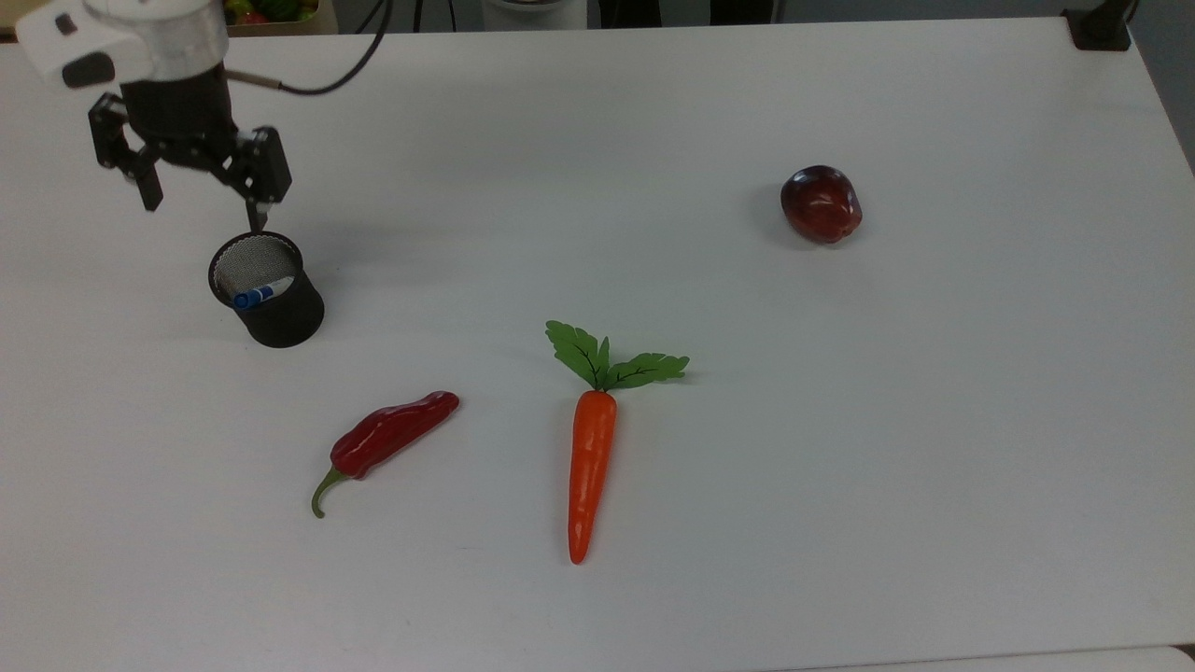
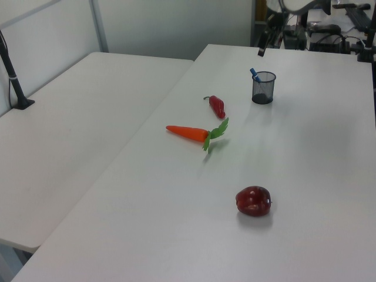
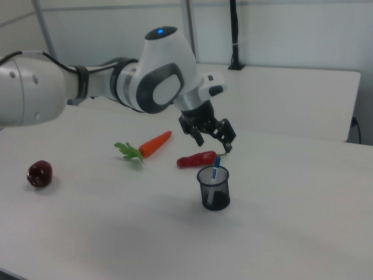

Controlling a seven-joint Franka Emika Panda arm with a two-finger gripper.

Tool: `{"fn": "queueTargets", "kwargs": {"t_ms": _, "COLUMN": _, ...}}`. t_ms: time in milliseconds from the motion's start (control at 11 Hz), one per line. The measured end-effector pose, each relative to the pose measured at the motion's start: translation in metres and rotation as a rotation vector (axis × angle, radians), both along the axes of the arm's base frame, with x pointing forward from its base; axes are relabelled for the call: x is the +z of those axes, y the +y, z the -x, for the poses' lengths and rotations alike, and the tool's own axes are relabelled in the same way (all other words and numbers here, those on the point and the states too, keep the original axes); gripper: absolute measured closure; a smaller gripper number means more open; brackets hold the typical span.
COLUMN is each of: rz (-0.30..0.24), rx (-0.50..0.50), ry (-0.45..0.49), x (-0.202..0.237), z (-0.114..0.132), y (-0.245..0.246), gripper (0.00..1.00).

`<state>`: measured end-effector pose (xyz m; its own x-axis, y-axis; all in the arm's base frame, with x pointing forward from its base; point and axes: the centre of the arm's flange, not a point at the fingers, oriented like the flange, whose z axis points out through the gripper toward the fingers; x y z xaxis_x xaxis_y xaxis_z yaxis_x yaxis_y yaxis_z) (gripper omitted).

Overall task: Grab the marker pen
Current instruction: 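Move the gripper over the black mesh cup and lower onto the marker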

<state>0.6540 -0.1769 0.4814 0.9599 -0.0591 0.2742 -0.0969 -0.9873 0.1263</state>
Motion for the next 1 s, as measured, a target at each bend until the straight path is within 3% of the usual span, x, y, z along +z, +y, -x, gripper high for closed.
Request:
{"fn": "queueTargets", "kwargs": {"t_ms": 546, "rz": 0.001, "rx": 0.016, "ry": 0.005, "x": -0.052, "z": -0.02, "y": 0.003, "gripper": 0.04}}
{"fn": "queueTargets", "kwargs": {"t_ms": 637, "rz": -0.002, "rx": 0.02, "ry": 0.011, "x": -0.057, "z": -0.022, "y": 0.005, "gripper": 0.11}}
{"fn": "queueTargets", "kwargs": {"t_ms": 729, "rz": -0.004, "rx": 0.025, "ry": 0.016, "x": -0.061, "z": -0.023, "y": 0.008, "gripper": 0.11}}
{"fn": "queueTargets", "kwargs": {"t_ms": 1002, "rz": 0.002, "rx": 0.04, "ry": -0.023, "x": -0.067, "z": -0.03, "y": 0.014, "gripper": 0.34}}
